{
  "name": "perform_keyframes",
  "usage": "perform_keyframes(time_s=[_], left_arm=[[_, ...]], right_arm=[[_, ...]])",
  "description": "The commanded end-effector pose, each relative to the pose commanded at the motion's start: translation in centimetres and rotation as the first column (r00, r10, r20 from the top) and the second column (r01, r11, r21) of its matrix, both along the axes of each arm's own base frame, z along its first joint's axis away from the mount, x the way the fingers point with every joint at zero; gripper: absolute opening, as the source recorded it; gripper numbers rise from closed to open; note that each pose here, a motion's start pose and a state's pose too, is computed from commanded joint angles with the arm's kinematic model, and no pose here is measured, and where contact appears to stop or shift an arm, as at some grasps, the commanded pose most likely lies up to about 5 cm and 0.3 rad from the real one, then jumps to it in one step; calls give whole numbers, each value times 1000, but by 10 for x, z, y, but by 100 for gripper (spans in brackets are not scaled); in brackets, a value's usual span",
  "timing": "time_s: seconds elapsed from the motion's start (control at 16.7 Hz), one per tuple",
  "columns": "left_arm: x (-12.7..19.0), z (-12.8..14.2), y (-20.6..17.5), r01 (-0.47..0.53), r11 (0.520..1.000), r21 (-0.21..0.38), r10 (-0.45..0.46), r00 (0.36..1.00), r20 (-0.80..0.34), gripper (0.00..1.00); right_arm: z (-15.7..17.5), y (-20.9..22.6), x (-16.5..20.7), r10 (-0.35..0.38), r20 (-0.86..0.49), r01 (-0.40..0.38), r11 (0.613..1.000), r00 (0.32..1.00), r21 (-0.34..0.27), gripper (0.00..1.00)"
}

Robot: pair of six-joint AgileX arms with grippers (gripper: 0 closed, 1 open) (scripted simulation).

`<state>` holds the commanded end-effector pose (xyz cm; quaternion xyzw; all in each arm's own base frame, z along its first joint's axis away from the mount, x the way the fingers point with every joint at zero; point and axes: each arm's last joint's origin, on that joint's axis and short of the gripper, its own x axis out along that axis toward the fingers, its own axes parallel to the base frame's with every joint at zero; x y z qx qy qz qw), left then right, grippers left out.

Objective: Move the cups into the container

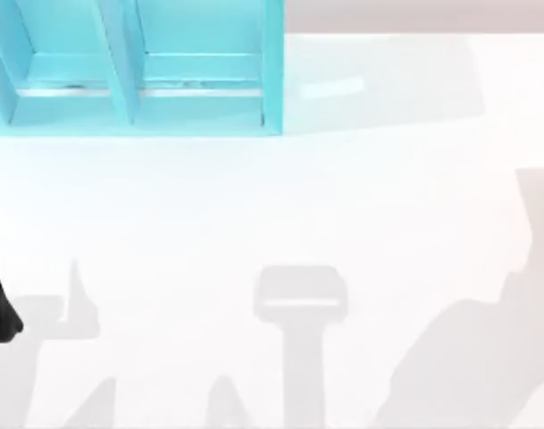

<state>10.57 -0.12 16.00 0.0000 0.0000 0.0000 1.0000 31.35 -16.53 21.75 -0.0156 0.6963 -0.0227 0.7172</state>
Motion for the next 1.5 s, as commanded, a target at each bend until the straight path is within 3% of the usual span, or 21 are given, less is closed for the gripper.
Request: perform_keyframes(time_s=[0.6,1.2,1.5], left_arm=[[0,0,0,0,1000,0,0,1000,0,100],[0,0,0,0,1000,0,0,1000,0,100],[0,0,0,0,1000,0,0,1000,0,100]], right_arm=[[0,0,0,0,0,0,1000,1000,0,98],[1,-1,0,-2,0,2,1000,1000,0,100],[41,-5,4,-9,2,9,1000,1000,-3,100]])
